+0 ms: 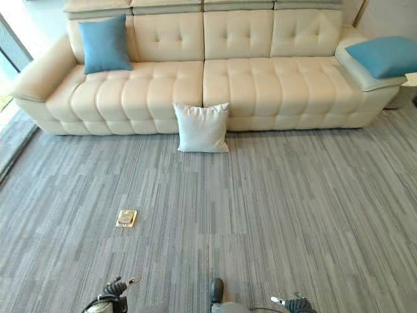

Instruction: Pick up all the scattered cushions and arrange them neatly on the sofa.

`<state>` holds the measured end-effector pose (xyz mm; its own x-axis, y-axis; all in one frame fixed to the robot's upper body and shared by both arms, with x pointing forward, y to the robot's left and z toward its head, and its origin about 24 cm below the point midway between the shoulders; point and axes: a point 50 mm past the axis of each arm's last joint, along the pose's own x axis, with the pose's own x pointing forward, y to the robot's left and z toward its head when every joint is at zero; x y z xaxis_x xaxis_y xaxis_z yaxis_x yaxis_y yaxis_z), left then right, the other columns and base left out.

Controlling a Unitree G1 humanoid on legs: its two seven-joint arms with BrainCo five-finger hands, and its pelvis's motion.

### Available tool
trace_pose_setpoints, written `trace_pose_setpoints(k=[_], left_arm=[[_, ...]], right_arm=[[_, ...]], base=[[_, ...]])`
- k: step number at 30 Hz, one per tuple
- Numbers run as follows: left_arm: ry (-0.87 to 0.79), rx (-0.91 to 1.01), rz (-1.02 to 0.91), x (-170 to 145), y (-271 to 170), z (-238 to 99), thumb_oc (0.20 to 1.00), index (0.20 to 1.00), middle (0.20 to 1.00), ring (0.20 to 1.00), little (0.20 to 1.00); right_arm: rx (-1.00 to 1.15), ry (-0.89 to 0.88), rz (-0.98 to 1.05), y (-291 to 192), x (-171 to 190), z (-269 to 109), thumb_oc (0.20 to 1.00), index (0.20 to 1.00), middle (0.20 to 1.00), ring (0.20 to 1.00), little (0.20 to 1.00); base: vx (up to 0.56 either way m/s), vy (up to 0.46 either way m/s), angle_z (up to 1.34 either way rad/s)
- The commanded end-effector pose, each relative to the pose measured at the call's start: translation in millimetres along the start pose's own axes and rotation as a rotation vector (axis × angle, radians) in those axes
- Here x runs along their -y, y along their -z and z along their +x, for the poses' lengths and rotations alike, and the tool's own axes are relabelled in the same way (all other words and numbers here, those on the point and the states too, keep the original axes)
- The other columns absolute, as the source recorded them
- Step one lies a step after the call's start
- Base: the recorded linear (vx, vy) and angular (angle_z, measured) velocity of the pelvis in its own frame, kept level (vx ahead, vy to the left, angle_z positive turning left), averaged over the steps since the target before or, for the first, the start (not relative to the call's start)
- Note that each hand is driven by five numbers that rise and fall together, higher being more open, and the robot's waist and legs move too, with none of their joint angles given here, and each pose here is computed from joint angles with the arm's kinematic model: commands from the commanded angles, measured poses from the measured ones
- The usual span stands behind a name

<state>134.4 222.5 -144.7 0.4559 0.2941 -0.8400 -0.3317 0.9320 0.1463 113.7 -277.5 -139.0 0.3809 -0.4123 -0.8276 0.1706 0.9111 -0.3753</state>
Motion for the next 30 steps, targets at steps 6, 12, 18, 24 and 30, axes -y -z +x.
trace_pose_setpoints(k=[6, 12, 18, 24, 30], left_arm=[[-0.006, 0.091, 0.046, -6, -32, 4, 1.0, 1.0, 1.0, 1.0, 1.0], [-0.026, 0.03, 0.06, -13, -16, 4, 1.0, 1.0, 1.0, 1.0, 1.0], [-0.06, -0.056, 0.07, -26, 10, 1, 1.0, 1.0, 1.0, 1.0, 1.0], [-0.069, -0.034, 0.098, -31, 2, 2, 1.0, 1.0, 1.0, 1.0, 1.0], [-0.051, 0.025, 0.127, -24, -19, 5, 1.0, 1.0, 1.0, 1.0, 1.0]], right_arm=[[0.029, 0.031, 0.015, -10, 11, 2, 1.0, 1.0, 1.0, 1.0, 1.0], [0.044, 0.025, -0.036, -13, 9, 2, 1.0, 1.0, 1.0, 1.0, 1.0], [0.03, -0.036, -0.111, -9, -7, 1, 1.0, 1.0, 1.0, 1.0, 1.0], [0.034, -0.073, -0.125, -11, -19, 0, 1.0, 1.0, 1.0, 1.0, 1.0], [0.04, -0.058, -0.104, -17, -17, 1, 1.0, 1.0, 1.0, 1.0, 1.0]], base=[[0.31, -0.062, 0.1], [0.37, 0.064, 0.06], [0.56, 0.21, -0.36], [0.44, 0.243, -0.29], [0.23, 0.148, -0.14]])
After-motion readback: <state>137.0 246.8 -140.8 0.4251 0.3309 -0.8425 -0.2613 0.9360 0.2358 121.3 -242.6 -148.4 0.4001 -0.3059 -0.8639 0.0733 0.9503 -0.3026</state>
